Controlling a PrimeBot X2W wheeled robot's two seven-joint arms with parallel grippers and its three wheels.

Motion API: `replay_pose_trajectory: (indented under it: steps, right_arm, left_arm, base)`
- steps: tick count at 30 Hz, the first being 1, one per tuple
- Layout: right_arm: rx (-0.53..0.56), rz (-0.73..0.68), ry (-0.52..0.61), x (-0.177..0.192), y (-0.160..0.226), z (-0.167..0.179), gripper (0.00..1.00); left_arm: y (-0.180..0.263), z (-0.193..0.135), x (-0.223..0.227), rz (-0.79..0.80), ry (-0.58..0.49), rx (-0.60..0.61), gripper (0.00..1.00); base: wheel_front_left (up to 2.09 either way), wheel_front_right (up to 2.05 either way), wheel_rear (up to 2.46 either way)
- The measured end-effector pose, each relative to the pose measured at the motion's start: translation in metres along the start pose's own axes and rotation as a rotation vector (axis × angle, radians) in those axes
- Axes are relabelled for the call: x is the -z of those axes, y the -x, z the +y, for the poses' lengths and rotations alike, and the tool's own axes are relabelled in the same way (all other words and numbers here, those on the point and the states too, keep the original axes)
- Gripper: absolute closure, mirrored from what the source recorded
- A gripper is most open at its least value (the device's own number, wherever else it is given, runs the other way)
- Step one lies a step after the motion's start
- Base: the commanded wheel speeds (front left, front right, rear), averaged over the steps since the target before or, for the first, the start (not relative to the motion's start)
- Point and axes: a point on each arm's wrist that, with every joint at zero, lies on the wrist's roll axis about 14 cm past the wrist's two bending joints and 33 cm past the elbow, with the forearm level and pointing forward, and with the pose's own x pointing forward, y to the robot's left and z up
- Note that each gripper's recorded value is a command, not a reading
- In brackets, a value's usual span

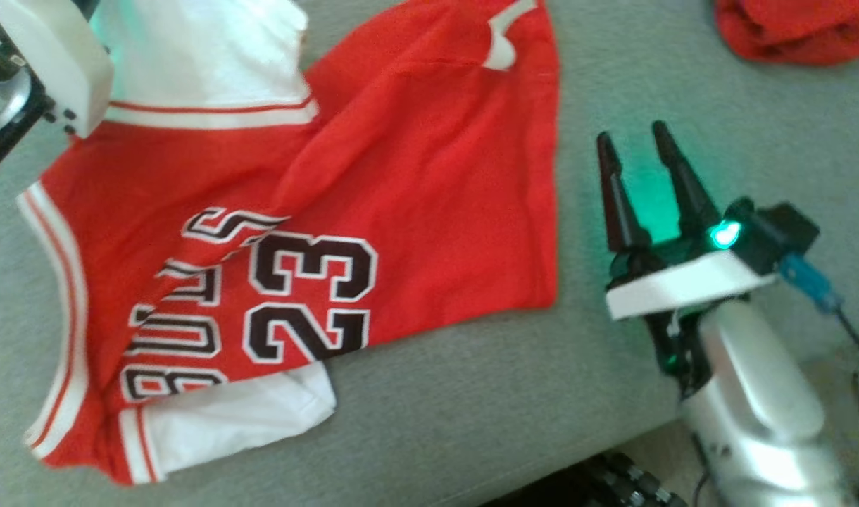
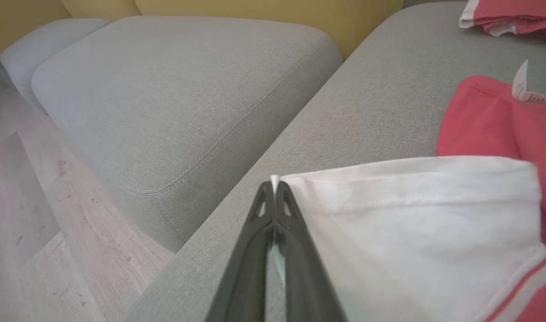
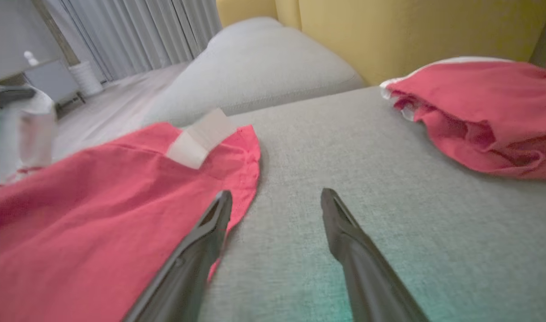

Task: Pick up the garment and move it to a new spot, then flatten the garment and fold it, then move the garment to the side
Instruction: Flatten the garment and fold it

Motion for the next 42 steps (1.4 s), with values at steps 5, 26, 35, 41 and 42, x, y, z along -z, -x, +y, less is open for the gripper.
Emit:
replay_pose_trajectory:
  steps: [5,26,35,41,42]
  right_arm:
    - [-0.046,0.116,0.021,0.027,-0.024,-0.004,0.00]
    - [-0.146,0.151,0.058,0.017,-0.075,0.017,1.00]
    - [-0.130,-0.199,0.081,-0.111,-0.072,0.001,1.00]
    - [-0.140,-0.314,0.097,-0.181,-0.045,-0.008,1.00]
    - [-0.142,-0.328,0.094,-0.191,-0.039,-0.010,1.00]
  left_arm:
    - [0.021,0.012,0.000,-0.017,0.001,-0.046,1.00]
    - [0.059,0.027,0.008,-0.036,0.011,-0.132,1.00]
    - [0.118,0.036,-0.079,-0.295,-0.112,-0.249,1.00]
    - [0.188,0.031,-0.128,-0.430,-0.225,-0.339,1.00]
    - [0.201,0.030,-0.136,-0.460,-0.242,-0.361,1.00]
  base:
    - [0.00,0.00,0.00]
    - [0.00,0.00,0.00]
    - [0.00,0.00,0.00]
    - [0.00,0.00,0.00]
    - [0.00,0.00,0.00]
